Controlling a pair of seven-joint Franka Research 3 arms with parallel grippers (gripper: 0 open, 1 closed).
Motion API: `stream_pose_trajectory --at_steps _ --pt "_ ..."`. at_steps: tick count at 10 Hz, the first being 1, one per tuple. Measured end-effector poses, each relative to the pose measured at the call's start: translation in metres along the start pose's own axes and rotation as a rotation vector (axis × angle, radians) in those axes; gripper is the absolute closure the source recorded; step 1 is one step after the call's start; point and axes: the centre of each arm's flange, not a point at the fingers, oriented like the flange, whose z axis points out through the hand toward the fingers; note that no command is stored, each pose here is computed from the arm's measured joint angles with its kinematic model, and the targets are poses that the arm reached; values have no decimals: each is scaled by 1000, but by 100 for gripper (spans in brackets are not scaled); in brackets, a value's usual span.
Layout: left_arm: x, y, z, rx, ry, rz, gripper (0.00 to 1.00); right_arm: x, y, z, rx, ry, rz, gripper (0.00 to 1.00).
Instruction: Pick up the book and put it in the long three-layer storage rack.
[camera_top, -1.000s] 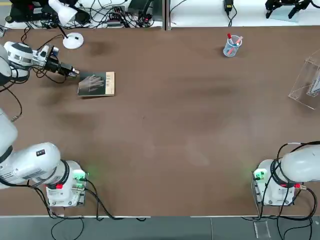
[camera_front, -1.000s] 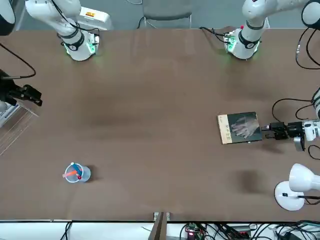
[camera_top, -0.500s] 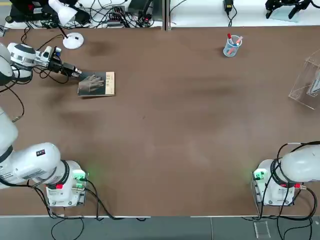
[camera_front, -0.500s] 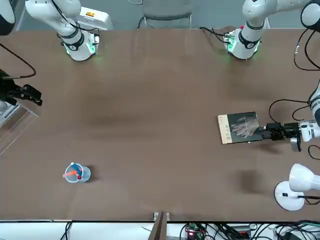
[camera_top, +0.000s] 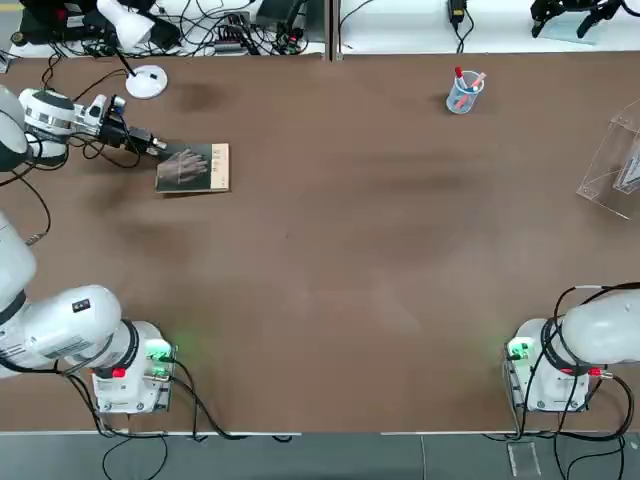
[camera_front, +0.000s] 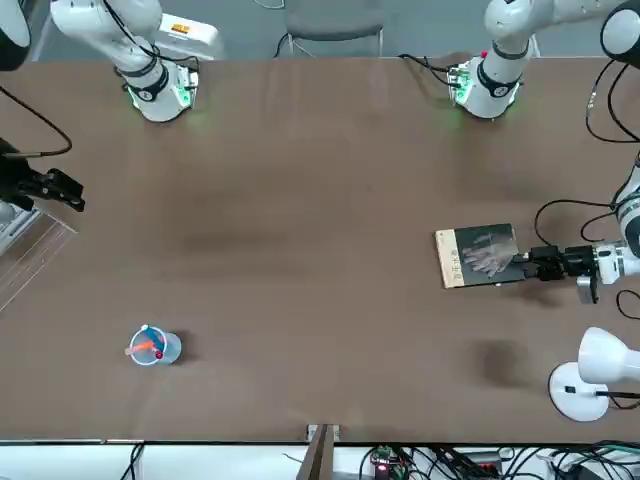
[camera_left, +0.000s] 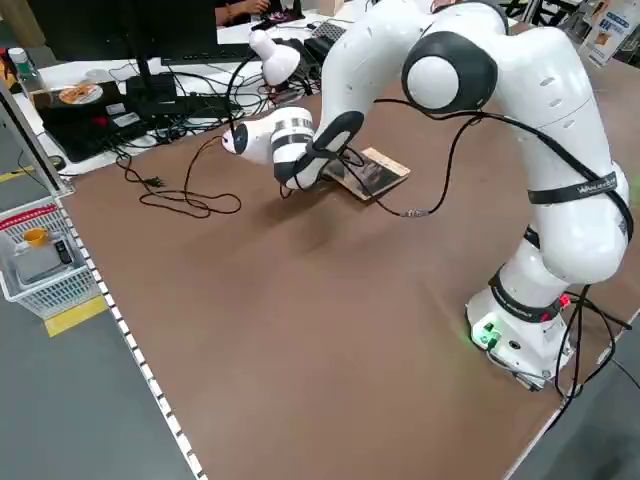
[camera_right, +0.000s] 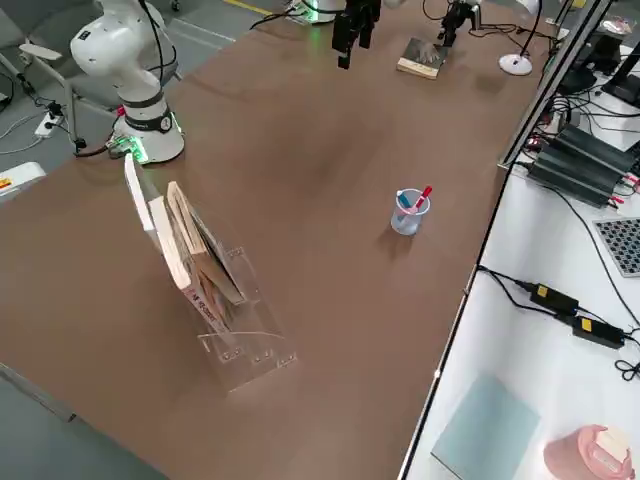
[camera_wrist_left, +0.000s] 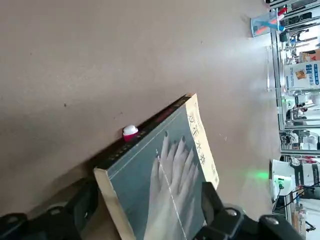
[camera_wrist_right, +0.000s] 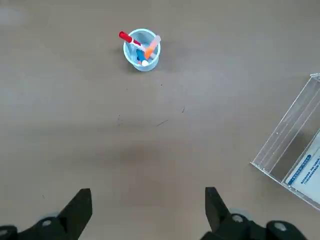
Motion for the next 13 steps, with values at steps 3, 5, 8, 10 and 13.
stream_pose_trajectory --at_steps 3,5,8,10,13 --pt "-1 -2 3 -6 2 -3 9 0 0 0 0 -1 0 0" --pt "-1 -3 4 -7 2 -4 11 0 0 0 0 -1 0 0" --pt "0 -3 6 -15 8 -6 11 0 0 1 0 -2 2 0" --pt "0 -2 8 -19 7 -4 12 0 0 1 0 -3 3 0" --pt "1 -2 9 -21 8 -4 13 -1 0 1 -1 -6 4 0"
